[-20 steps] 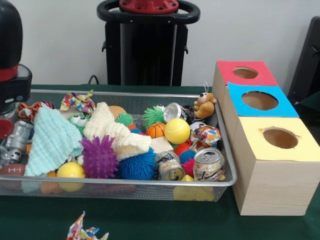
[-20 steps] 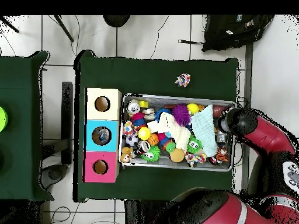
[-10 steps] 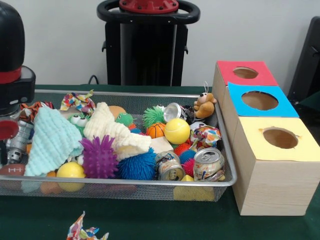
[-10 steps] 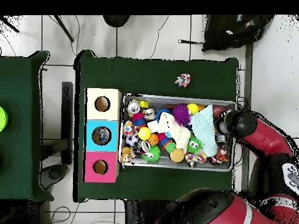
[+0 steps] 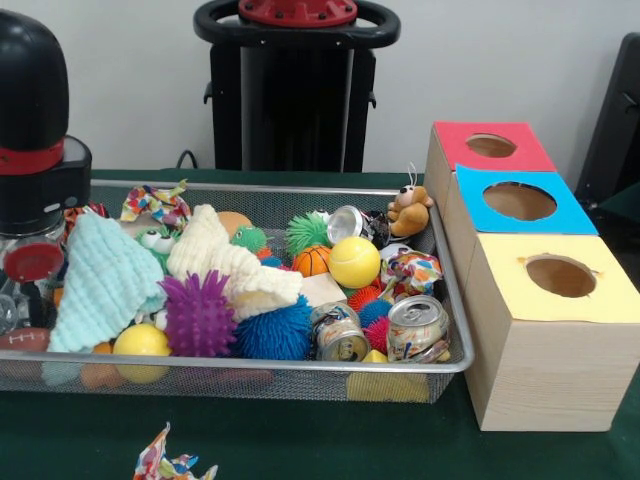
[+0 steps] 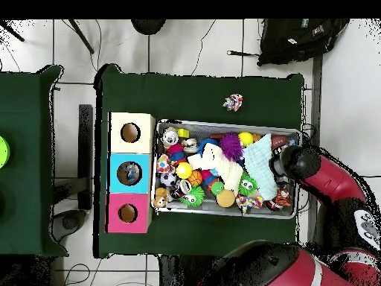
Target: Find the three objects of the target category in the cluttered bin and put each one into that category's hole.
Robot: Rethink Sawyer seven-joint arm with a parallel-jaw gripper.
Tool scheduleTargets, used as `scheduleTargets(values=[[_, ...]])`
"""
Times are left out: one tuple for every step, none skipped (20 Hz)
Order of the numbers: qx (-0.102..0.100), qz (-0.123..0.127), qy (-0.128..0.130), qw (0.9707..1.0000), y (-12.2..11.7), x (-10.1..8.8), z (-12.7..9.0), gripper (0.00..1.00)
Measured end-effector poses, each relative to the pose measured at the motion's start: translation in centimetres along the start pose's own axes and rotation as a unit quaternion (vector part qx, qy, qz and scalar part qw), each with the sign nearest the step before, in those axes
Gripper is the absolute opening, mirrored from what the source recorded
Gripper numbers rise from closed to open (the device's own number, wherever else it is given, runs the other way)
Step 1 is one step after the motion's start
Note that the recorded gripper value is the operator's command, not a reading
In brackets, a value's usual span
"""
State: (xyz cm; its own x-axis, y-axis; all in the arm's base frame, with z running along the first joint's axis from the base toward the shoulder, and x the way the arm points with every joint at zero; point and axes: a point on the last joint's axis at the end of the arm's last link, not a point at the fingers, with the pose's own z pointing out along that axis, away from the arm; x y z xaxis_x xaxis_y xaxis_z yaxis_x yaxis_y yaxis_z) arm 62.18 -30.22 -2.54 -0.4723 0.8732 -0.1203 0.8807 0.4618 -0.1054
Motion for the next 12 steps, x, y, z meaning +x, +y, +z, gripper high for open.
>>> scheduleTargets(values=[[0.0,0.0,0.0,1.0,0.04,0.04,0.02,1.0],[-0.001,0.0,0.001,1.0,0.08,0.07,0.04,1.0],[-0.001,0.0,0.001,1.0,0.08,0.08,0.06,1.0],[-0.001,0.0,0.001,1.0,0.08,0.1,0.09,1.0],[0.0,0.0,0.001,1.0,0.08,0.12,0.12,1.0],[0.0,0.0,0.002,1.0,0.07,0.14,0.16,1.0],[0.0,0.0,0.002,1.0,0.06,0.15,0.18,1.0],[0.0,0.0,0.002,1.0,0.05,0.16,0.2,1.0],[0.0,0.0,0.002,1.0,0.06,0.18,0.22,1.0],[0.0,-0.001,0.002,1.0,0.06,0.17,0.23,1.0],[0.0,-0.001,0.002,1.0,0.06,0.17,0.24,1.0],[0.0,-0.001,0.002,1.0,0.07,0.16,0.25,1.0]])
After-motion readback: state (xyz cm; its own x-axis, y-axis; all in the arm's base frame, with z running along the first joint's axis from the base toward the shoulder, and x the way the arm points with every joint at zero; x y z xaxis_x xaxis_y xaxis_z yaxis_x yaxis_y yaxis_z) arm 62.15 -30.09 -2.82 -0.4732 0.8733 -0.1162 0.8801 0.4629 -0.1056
